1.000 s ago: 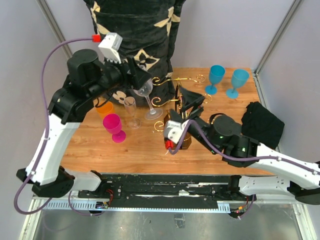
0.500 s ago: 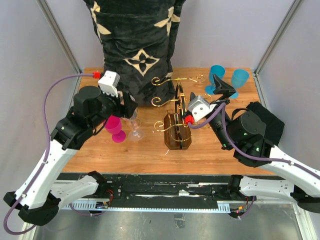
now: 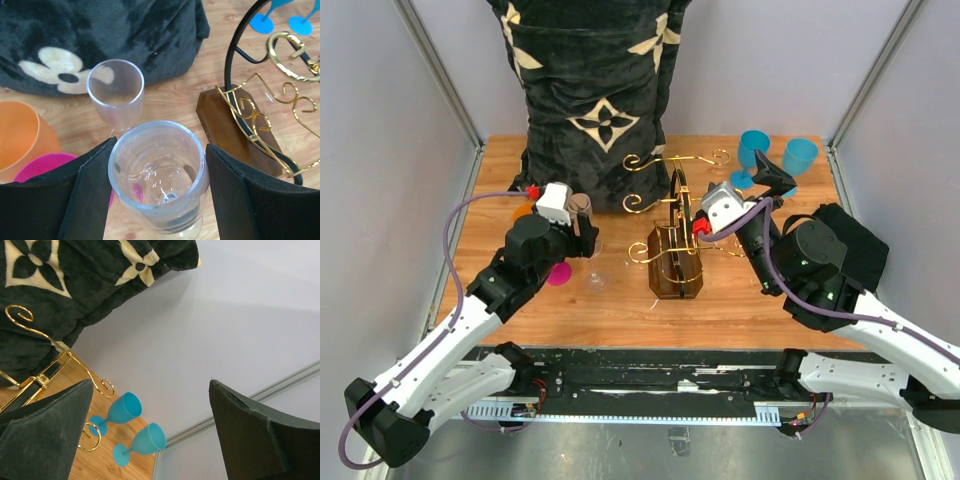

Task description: Take the wine glass off the wine glass rack

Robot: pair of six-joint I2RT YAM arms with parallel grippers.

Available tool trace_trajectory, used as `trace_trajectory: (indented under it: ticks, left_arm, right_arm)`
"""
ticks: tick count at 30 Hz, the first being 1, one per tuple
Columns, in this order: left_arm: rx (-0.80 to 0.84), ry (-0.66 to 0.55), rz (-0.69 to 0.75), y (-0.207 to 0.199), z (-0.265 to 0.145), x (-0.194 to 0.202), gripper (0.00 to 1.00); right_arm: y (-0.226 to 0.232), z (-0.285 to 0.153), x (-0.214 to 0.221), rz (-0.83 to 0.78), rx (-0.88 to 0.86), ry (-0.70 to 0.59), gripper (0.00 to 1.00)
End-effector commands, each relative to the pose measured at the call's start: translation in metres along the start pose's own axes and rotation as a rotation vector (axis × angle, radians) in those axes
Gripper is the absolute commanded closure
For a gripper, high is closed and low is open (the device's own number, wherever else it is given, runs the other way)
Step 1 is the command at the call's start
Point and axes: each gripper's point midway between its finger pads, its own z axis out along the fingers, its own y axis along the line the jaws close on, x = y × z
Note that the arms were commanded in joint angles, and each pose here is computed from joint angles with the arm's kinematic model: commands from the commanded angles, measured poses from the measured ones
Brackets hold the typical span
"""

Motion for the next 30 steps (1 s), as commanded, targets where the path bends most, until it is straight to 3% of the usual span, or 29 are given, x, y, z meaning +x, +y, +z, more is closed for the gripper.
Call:
trace_trajectory:
  ticks: [1, 19, 30]
  left_arm:
    - [-0.037, -0.258, -0.059, 0.006, -0.006, -0.045, 0.48]
    - [-0.173, -0.273, 0.092, 0.002, 0.014, 0.008, 0.45]
    - [-0.274, -0.327, 0.055, 0.019, 0.016, 0.033, 0.44]
  right_arm:
    - [-0.02, -0.004, 0.008, 0.092, 0.082, 0.023, 0.01]
    - [-0.027, -0.008, 0.03, 0.154, 0.135, 0.085, 0.01]
    - [-0.028, -0.014, 0.038, 0.183, 0.14, 0.09, 0.01]
